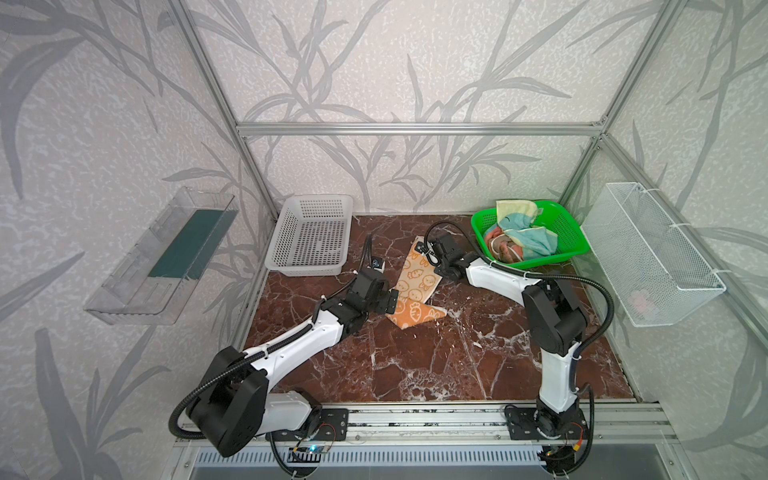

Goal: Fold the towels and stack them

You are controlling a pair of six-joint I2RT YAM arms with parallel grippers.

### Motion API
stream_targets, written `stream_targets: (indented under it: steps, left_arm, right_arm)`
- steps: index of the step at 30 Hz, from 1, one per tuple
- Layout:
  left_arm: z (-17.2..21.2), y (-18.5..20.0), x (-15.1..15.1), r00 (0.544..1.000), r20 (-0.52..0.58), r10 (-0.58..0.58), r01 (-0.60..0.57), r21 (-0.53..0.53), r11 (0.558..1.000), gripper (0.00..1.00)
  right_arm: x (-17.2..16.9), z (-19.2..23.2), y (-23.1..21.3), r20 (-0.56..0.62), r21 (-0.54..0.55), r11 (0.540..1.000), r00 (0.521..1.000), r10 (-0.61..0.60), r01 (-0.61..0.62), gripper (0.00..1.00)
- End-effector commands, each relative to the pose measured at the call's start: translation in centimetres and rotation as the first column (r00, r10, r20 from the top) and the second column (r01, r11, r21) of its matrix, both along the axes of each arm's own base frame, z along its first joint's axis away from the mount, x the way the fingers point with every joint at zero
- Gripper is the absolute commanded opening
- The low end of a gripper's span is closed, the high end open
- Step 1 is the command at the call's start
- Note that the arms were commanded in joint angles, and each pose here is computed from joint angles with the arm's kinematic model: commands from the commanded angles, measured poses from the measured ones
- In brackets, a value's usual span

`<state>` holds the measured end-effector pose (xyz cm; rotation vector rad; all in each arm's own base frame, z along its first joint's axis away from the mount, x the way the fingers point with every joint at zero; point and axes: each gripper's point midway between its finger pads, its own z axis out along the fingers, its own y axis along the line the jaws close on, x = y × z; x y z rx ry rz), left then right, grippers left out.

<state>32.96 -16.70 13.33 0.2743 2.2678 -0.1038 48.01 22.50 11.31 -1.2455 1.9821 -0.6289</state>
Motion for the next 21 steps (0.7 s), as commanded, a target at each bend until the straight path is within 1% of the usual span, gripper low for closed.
stream_targets:
  steps: [1,4,6,8,10,13,17,20,21]
  left_arm:
    - [1.9,0.0,0.8,0.999,0.050,0.003,-0.003,-0.001,1.000,0.99]
    - [2.7,0.5,0.9,0.997,0.073,0.017,-0.016,-0.011,1.000,0.99]
    - [3.6,0.7,0.9,0.995,0.094,0.019,-0.016,-0.031,0.999,0.99]
    - [4.5,1.3,1.0,0.993,0.117,0.035,-0.030,-0.045,0.999,0.99]
    - [5.3,2.1,1.2,0.988,0.138,0.065,-0.058,-0.056,0.997,0.99]
    - [6.3,3.5,1.5,0.983,0.150,0.103,-0.090,-0.091,0.992,0.99]
    - [7.4,4.6,1.6,0.981,0.160,0.110,-0.086,-0.150,0.985,0.99]
    - [8.1,4.9,1.7,0.977,0.182,0.111,-0.079,-0.171,0.982,0.99]
    - [8.1,4.8,1.8,0.978,0.182,0.106,-0.073,-0.175,0.982,0.99]
  right_arm:
    - [2.6,8.2,2.2,0.204,-0.075,0.987,0.966,0.157,-0.144,0.00]
    - [2.7,10.9,3.6,0.253,-0.104,0.964,0.931,0.265,-0.246,0.00]
    - [2.4,12.8,4.6,0.294,-0.124,0.936,0.889,0.352,-0.330,0.00]
    - [1.8,15.0,5.6,0.352,-0.137,0.902,0.831,0.431,-0.409,0.00]
    - [1.2,17.0,6.2,0.395,-0.130,0.874,0.784,0.478,-0.467,0.00]
    - [-0.3,18.7,6.6,0.365,-0.073,0.828,0.758,0.541,-0.556,0.00]
    - [-3.4,20.3,6.3,0.337,0.022,0.756,0.717,0.611,-0.654,0.00]
    - [-6.6,20.1,5.9,0.291,0.099,0.685,0.679,0.674,-0.722,0.00]
    - [-7.5,19.6,5.6,0.268,0.121,0.670,0.674,0.689,-0.733,0.00]
